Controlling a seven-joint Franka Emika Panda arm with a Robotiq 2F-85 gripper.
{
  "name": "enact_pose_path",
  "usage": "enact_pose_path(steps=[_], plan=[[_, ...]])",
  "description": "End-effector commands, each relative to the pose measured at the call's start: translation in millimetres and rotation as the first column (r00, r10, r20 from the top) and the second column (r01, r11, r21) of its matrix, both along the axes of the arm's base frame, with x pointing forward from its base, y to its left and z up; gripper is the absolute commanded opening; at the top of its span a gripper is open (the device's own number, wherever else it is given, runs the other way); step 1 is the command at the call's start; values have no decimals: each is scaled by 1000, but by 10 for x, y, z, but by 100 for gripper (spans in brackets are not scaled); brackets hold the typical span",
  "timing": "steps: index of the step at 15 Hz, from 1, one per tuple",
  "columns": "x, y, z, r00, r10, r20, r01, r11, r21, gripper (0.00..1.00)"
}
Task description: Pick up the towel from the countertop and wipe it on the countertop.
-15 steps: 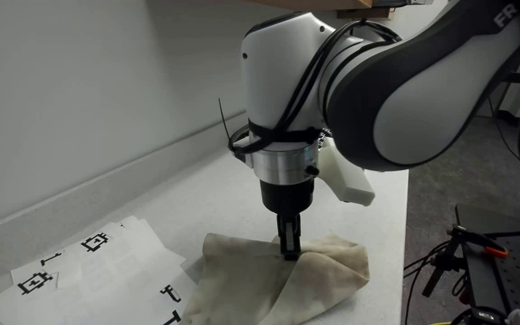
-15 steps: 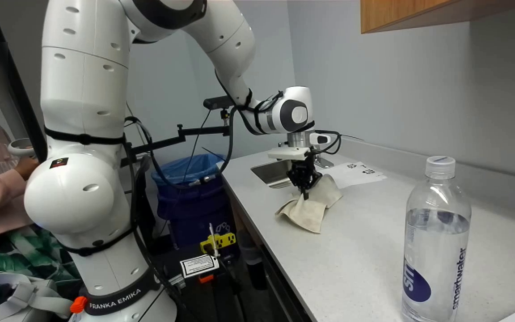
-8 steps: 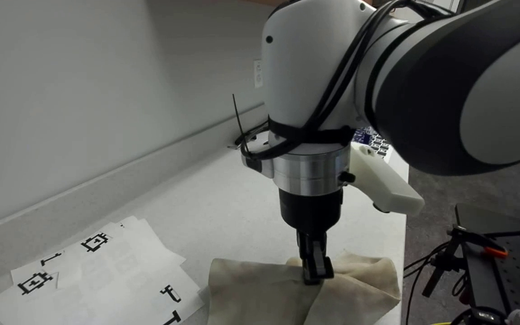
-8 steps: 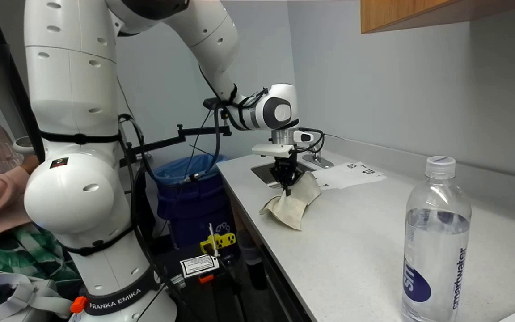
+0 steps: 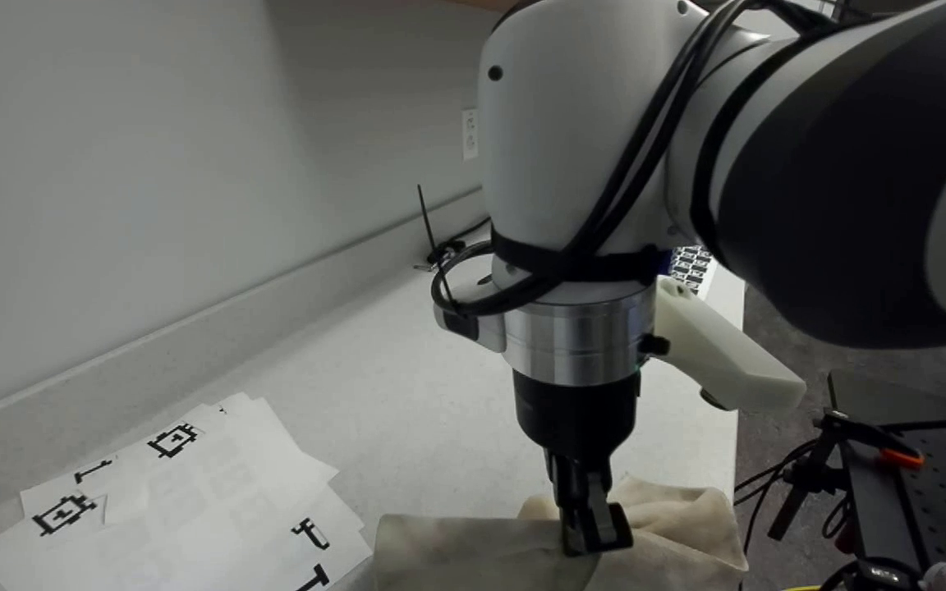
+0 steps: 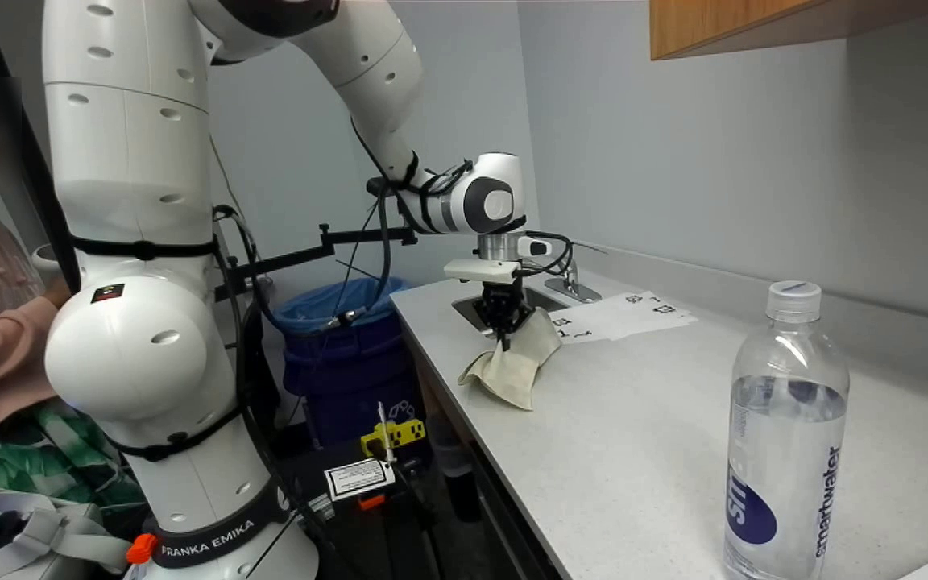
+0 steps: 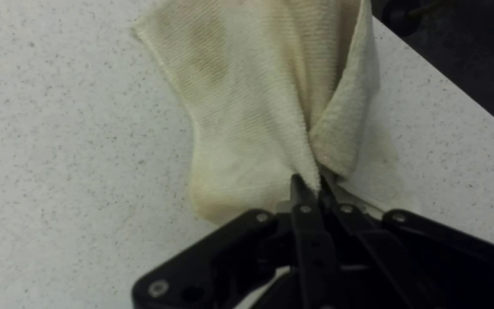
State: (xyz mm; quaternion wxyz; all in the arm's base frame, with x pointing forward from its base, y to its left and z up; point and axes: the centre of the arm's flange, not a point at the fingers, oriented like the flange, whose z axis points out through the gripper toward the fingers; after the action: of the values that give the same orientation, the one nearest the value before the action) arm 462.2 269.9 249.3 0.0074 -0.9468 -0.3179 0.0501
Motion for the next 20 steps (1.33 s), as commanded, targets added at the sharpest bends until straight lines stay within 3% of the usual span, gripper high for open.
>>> enact_pose_path(steps=[1, 3, 11, 12, 20], plan=[[-95, 36, 6, 1000, 24, -7, -23, 1000, 5, 29], [-93, 34, 8, 1000, 23, -8, -23, 1000, 5, 37], [-73, -24, 101, 1000, 4, 19, -5, 1000, 6, 96], [-65, -38, 122, 1000, -1, 26, 0, 1000, 6, 100], [-23, -334, 412, 993, -74, 90, 74, 997, 4, 100]])
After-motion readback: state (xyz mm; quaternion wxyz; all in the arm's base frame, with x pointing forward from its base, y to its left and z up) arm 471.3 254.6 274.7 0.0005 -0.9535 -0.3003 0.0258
